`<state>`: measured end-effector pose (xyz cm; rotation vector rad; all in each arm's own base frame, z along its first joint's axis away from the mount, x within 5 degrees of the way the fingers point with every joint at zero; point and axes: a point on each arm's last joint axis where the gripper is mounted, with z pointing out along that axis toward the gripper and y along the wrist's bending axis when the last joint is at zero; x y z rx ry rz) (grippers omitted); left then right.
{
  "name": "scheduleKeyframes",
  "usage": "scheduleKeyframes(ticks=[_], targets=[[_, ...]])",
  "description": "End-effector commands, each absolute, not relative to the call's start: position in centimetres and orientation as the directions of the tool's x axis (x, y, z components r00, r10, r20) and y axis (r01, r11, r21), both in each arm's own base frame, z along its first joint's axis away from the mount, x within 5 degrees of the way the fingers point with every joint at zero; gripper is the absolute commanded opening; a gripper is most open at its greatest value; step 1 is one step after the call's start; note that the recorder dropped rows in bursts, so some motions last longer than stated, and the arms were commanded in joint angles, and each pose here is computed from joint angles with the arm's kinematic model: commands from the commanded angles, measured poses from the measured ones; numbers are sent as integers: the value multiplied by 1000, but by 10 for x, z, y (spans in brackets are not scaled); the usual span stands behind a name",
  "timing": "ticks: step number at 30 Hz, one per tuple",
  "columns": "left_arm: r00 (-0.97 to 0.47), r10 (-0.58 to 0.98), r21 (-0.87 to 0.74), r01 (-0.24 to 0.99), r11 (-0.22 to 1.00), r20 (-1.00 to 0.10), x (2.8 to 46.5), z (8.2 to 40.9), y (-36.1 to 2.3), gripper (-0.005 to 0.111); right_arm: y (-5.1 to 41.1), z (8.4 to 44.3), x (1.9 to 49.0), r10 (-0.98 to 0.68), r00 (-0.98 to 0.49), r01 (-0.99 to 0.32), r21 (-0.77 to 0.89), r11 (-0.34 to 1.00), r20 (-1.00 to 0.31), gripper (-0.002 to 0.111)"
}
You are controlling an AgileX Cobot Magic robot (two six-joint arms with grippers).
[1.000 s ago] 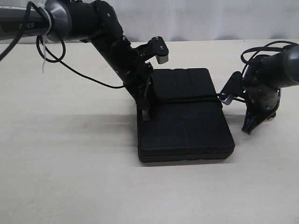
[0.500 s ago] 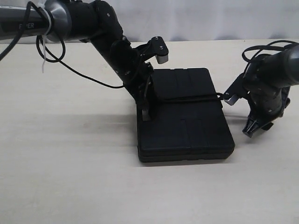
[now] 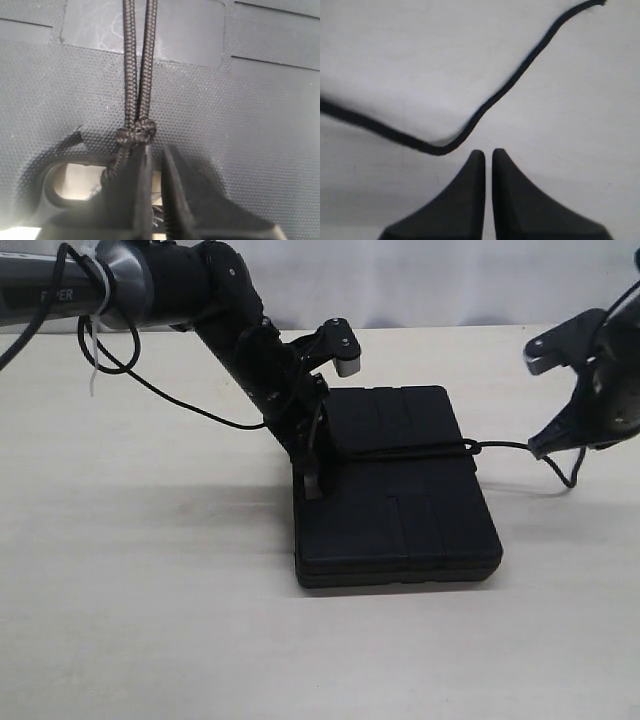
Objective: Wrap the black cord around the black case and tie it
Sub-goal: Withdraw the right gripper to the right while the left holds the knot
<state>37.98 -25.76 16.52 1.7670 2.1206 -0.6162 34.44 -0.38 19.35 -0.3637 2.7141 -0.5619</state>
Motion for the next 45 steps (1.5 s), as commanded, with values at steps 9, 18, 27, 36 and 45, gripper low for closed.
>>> scheduleKeyframes(ticks=[9, 18, 27, 36, 45], targets=[[-185, 841, -131, 982, 137, -508, 377, 168, -262, 8, -101, 168, 406, 252, -863, 196, 168, 966, -438, 4], [-195, 831, -137, 980, 144, -520, 377, 169, -263, 8, -109, 111, 418, 280, -874, 240, 148, 959, -397, 4], [-195, 832, -140, 980, 143, -519, 377, 169, -263, 8, -133, 85, 393, 272, -934, 294, -69, 953, -231, 4], [-195, 832, -139, 980, 143, -520, 377, 169, -263, 8, -138, 100, 380, 317, -927, 336, -67, 940, -200, 4], [-193, 832, -136, 980, 143, -521, 377, 169, -263, 8, -117, 202, 367, 143, -931, 136, 43, 990, -337, 33]])
